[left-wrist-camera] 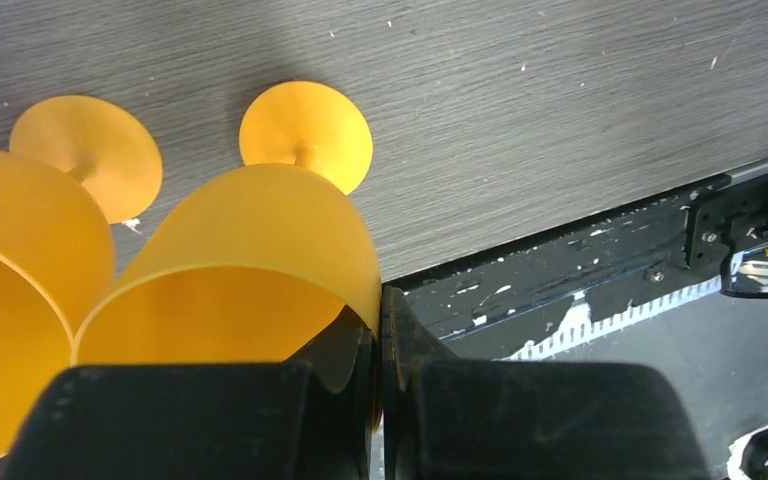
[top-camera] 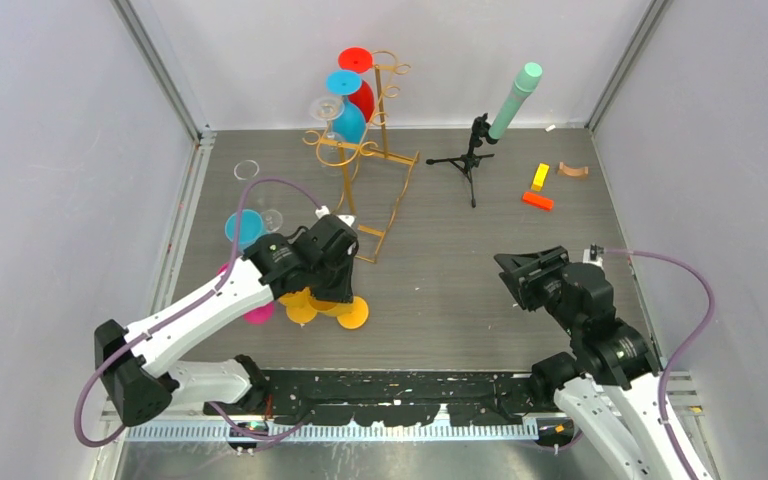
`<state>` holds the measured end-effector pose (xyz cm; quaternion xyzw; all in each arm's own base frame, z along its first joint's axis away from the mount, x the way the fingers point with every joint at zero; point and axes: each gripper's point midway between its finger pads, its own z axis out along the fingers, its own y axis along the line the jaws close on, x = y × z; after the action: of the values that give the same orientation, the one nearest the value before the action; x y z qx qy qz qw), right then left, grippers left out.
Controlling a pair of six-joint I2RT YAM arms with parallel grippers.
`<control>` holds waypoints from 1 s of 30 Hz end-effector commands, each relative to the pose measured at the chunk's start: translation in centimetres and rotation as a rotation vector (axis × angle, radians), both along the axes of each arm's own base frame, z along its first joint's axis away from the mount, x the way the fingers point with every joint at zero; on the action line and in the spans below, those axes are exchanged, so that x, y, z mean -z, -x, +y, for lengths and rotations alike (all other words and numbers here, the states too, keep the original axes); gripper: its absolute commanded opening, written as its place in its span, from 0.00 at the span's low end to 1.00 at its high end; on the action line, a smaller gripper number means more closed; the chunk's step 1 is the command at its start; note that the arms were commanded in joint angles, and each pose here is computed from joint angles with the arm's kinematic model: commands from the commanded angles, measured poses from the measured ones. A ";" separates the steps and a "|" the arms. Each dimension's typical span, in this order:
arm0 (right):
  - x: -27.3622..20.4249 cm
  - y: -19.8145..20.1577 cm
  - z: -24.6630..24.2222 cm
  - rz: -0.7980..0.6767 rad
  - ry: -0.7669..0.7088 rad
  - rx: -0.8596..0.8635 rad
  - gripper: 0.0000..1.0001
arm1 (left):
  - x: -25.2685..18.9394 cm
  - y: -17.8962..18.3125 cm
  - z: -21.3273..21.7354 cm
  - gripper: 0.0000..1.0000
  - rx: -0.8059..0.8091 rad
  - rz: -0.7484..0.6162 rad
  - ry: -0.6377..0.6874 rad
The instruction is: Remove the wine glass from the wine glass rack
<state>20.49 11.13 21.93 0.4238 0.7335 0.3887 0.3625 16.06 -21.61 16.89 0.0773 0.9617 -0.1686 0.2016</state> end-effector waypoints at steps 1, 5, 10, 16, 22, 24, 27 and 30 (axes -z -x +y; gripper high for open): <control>0.6 1.4 -1.6 0.001 0.049 0.038 0.51 | -1.3 -1.0 -0.1 0.00 0.027 -0.057 -0.042; 0.6 2.1 -1.2 -0.015 0.022 0.009 0.51 | -1.2 -1.1 -1.0 0.00 0.037 -0.054 -0.056; 1.2 2.6 -1.3 -0.022 0.037 -0.007 0.51 | -0.8 -2.0 -2.2 0.00 0.036 -0.043 -0.090; 1.4 2.0 -0.8 -0.022 0.086 -0.046 0.52 | -0.6 -3.0 -2.4 0.00 0.053 -0.003 -0.225; 1.5 1.6 -0.2 -0.017 0.148 -0.113 0.52 | 0.7 -3.2 -2.0 0.00 0.033 0.036 -0.297; 1.5 1.6 -0.1 -0.020 0.159 -0.121 0.52 | 1.0 -3.0 -2.1 0.00 0.030 0.051 -0.297; 1.4 1.6 -0.2 -0.030 0.163 -0.121 0.52 | 0.7 -3.0 -2.4 0.02 0.041 0.057 -0.286; 1.3 1.6 -0.2 -0.031 0.161 -0.122 0.53 | -0.1 -3.6 -2.4 0.15 0.039 0.023 -0.288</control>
<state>18.31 10.73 18.06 0.3621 0.7960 0.3341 0.3517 18.76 -23.76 14.71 0.1206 0.9819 -0.0274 0.1435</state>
